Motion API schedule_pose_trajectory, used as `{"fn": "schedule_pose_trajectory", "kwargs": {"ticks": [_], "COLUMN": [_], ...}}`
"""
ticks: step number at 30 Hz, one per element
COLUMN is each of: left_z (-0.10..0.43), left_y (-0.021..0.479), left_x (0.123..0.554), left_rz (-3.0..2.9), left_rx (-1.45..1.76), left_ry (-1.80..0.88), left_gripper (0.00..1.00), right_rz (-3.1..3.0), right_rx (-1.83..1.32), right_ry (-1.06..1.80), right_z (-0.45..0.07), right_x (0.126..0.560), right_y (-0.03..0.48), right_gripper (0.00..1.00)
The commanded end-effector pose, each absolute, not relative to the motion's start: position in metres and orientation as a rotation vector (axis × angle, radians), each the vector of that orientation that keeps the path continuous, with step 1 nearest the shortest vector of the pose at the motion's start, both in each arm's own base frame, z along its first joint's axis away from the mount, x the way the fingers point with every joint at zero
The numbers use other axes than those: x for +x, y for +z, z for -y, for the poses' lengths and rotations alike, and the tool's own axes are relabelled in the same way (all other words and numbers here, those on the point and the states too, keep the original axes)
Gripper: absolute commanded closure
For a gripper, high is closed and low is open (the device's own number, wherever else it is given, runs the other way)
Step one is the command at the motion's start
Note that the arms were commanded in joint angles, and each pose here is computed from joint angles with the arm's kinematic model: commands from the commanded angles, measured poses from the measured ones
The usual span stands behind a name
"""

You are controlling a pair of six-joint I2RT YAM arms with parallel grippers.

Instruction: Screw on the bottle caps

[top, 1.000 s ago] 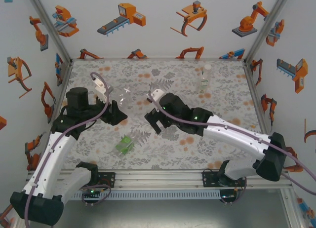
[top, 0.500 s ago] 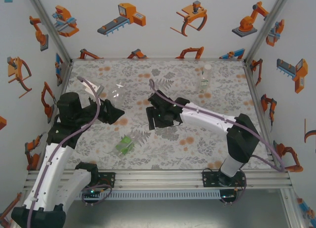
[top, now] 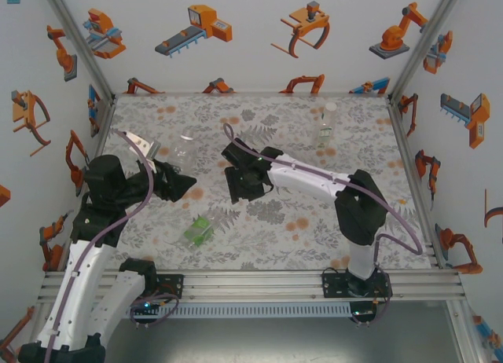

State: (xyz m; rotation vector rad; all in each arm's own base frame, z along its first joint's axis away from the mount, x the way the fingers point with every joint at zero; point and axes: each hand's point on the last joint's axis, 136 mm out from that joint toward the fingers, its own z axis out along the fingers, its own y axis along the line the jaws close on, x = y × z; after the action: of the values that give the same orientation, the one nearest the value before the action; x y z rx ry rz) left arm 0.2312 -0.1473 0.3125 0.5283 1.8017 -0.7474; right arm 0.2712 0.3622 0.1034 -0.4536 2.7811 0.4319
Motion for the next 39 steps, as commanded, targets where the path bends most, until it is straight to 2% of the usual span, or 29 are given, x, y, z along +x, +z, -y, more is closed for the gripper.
{"fn": "schedule_pose_trajectory", "kwargs": {"ticks": [1, 4, 26, 39], "left_z": [0.146, 0.146, 0.147, 0.147], "left_y": [0.324, 0.324, 0.324, 0.323], "left_x": [0.232, 0.232, 0.231, 0.233], "left_rz": [-1.759, -1.761, -1.764, -1.771], "left_rx": [0.516, 0.517, 0.511, 0.51], "left_ry": [-0.745, -0.746, -0.756, -0.758], "left_gripper": [1.0, 1.0, 1.0, 1.0], "right_rz": [-2.781, -2.788, -2.811, -2.833], "right_rx": [-0.514, -0.529, -0.632, -0.43], "right_ry": [0.451, 0.452, 0.263, 0.256], "right_z": [-0.373, -0.379, -0.392, -0.337], "right_x": [0.273, 0.276, 0.286, 0.344], "right_y": [0.106, 0.102, 0.072, 0.083], "right_gripper": [0.5, 0.52, 0.51, 0.51]}}
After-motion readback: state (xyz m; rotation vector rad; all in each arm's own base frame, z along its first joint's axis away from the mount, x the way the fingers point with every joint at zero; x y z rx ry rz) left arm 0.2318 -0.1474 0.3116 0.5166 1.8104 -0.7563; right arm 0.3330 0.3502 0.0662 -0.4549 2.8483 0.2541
